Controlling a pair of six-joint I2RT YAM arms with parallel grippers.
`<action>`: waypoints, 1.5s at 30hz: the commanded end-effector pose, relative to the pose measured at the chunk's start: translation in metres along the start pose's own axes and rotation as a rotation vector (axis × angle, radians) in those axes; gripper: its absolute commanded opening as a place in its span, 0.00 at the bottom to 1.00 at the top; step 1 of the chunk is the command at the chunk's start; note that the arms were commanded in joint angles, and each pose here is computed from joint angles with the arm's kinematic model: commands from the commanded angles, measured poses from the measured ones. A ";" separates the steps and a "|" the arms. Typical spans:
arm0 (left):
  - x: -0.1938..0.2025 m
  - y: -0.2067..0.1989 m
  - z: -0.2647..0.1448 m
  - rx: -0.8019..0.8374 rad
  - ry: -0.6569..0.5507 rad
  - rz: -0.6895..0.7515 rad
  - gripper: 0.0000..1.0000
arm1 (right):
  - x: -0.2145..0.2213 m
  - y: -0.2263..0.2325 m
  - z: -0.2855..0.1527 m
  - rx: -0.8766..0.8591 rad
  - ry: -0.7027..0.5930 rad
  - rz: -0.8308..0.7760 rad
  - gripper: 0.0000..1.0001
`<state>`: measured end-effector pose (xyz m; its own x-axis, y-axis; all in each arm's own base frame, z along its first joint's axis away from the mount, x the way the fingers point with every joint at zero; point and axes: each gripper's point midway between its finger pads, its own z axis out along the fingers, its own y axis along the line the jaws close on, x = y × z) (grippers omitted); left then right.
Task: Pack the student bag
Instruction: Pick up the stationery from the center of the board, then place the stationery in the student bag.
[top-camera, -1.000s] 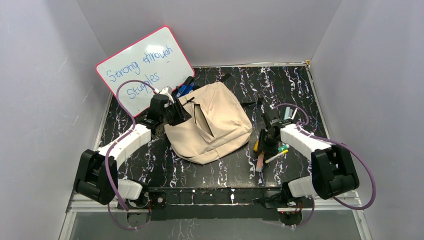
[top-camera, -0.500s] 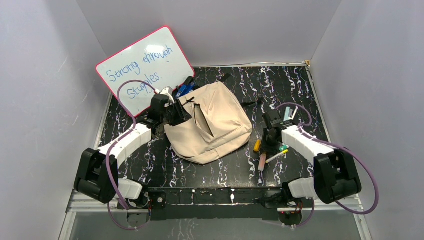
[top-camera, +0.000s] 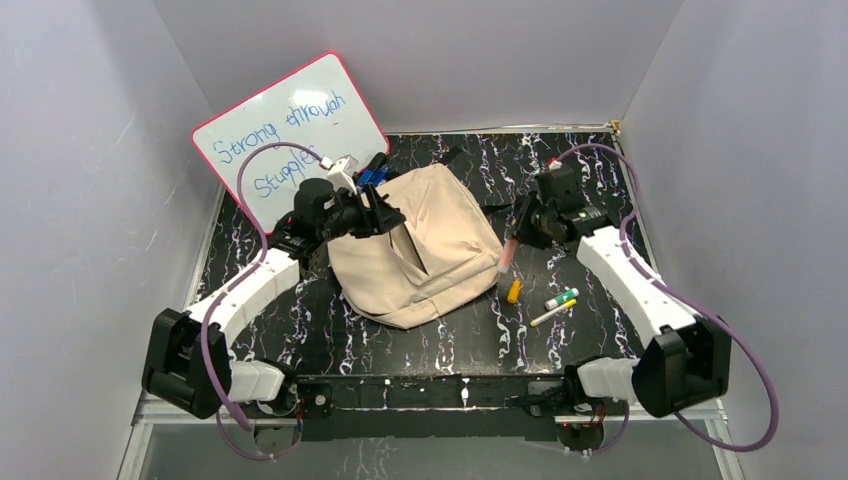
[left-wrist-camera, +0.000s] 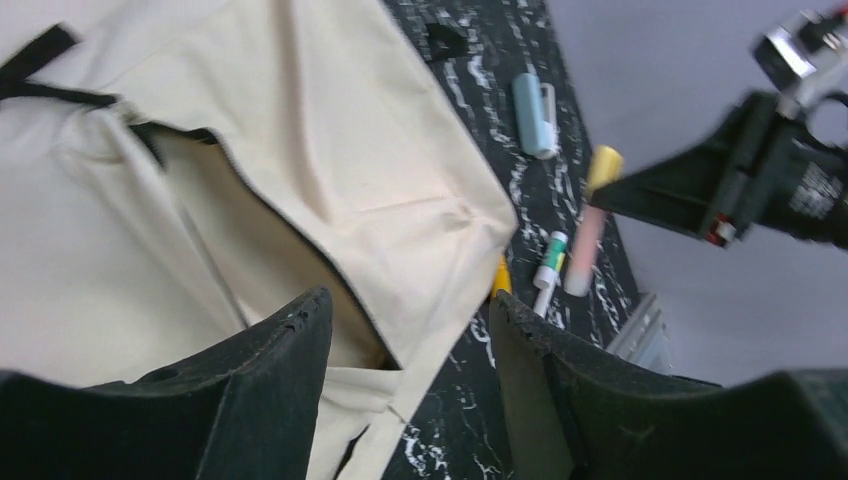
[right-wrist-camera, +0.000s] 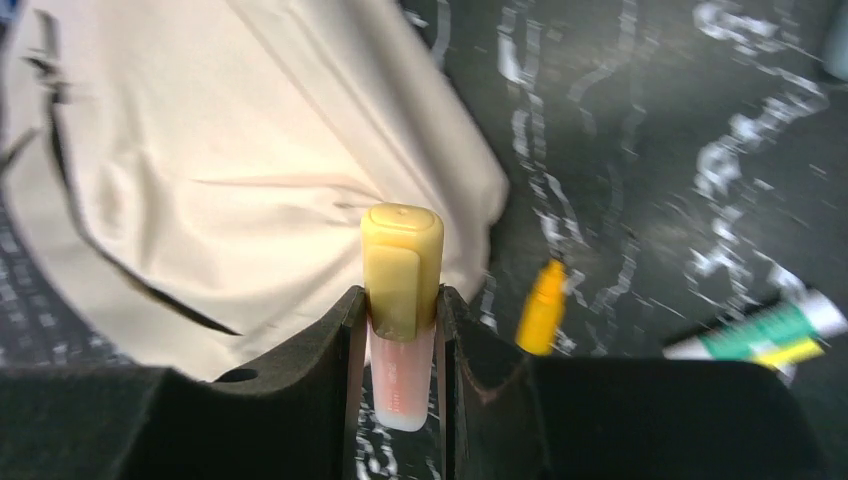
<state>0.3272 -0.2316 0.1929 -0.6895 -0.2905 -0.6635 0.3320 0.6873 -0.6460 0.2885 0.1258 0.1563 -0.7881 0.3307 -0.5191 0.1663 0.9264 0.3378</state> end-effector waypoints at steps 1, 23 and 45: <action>-0.016 -0.074 -0.010 0.246 -0.062 0.123 0.58 | -0.031 0.077 0.000 -0.285 0.011 0.052 0.29; 0.030 -0.101 0.030 0.347 0.068 0.147 0.52 | -0.029 0.177 -0.013 -0.622 0.094 -0.044 0.29; 0.030 -0.106 0.043 0.376 0.086 0.127 0.29 | -0.016 0.193 -0.015 -0.674 0.123 -0.068 0.28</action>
<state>0.2973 -0.3350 0.2032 -0.7060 -0.1419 -0.6938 0.5739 0.4593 -0.6780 0.3167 0.2847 0.2124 -0.8831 0.2098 -0.4196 -0.1827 0.6700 0.7195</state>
